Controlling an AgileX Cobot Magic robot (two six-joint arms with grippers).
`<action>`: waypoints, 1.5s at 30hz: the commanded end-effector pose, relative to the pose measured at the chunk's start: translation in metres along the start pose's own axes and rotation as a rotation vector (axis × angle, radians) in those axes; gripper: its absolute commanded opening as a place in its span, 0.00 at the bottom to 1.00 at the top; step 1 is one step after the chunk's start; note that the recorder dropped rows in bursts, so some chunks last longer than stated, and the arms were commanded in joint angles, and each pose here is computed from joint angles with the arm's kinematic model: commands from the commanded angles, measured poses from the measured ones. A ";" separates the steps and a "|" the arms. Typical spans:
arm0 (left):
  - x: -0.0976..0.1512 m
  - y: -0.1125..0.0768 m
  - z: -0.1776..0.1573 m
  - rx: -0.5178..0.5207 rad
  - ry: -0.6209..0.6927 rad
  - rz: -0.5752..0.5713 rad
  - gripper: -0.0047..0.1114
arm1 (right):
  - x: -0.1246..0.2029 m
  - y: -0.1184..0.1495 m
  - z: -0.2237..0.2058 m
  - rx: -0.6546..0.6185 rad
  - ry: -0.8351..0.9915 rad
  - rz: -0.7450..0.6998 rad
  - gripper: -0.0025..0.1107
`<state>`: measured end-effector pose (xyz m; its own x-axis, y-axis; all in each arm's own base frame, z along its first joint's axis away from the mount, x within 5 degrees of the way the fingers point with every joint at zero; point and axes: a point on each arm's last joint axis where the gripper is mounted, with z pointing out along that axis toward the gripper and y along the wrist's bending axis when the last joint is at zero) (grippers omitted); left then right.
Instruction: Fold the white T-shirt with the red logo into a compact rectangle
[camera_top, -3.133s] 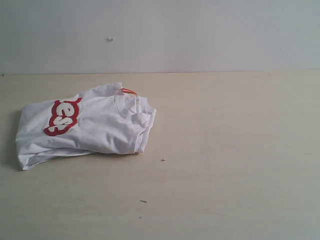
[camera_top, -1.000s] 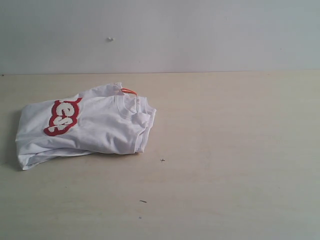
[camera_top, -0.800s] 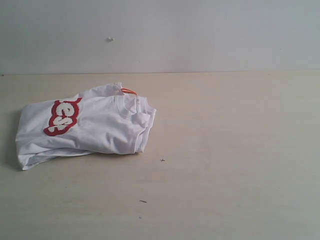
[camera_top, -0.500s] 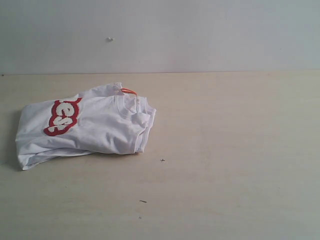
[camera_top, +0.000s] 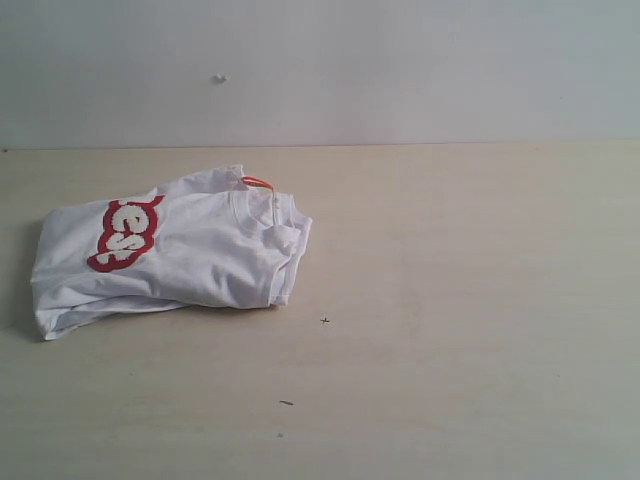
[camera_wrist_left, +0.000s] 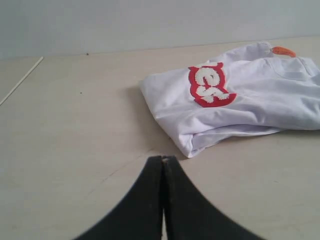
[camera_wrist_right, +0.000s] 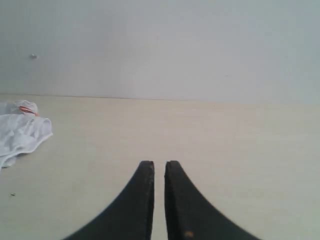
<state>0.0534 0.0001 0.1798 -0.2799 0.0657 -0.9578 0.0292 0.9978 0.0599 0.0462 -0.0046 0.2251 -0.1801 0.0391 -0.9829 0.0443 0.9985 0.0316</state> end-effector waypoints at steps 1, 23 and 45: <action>-0.001 0.000 -0.001 -0.003 -0.010 -0.005 0.04 | 0.014 -0.003 0.006 0.053 0.007 0.003 0.11; -0.001 0.000 -0.001 -0.003 -0.010 -0.005 0.04 | 0.039 -0.004 0.015 0.074 0.047 0.041 0.11; -0.001 0.000 -0.001 -0.003 -0.010 -0.005 0.04 | 0.039 0.002 0.015 0.003 0.049 0.057 0.11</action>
<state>0.0534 0.0001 0.1798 -0.2799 0.0657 -0.9578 0.0292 0.9978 0.0599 0.0538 -0.0008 0.1840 -0.2469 0.0339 -0.9684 0.0370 0.9990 0.0255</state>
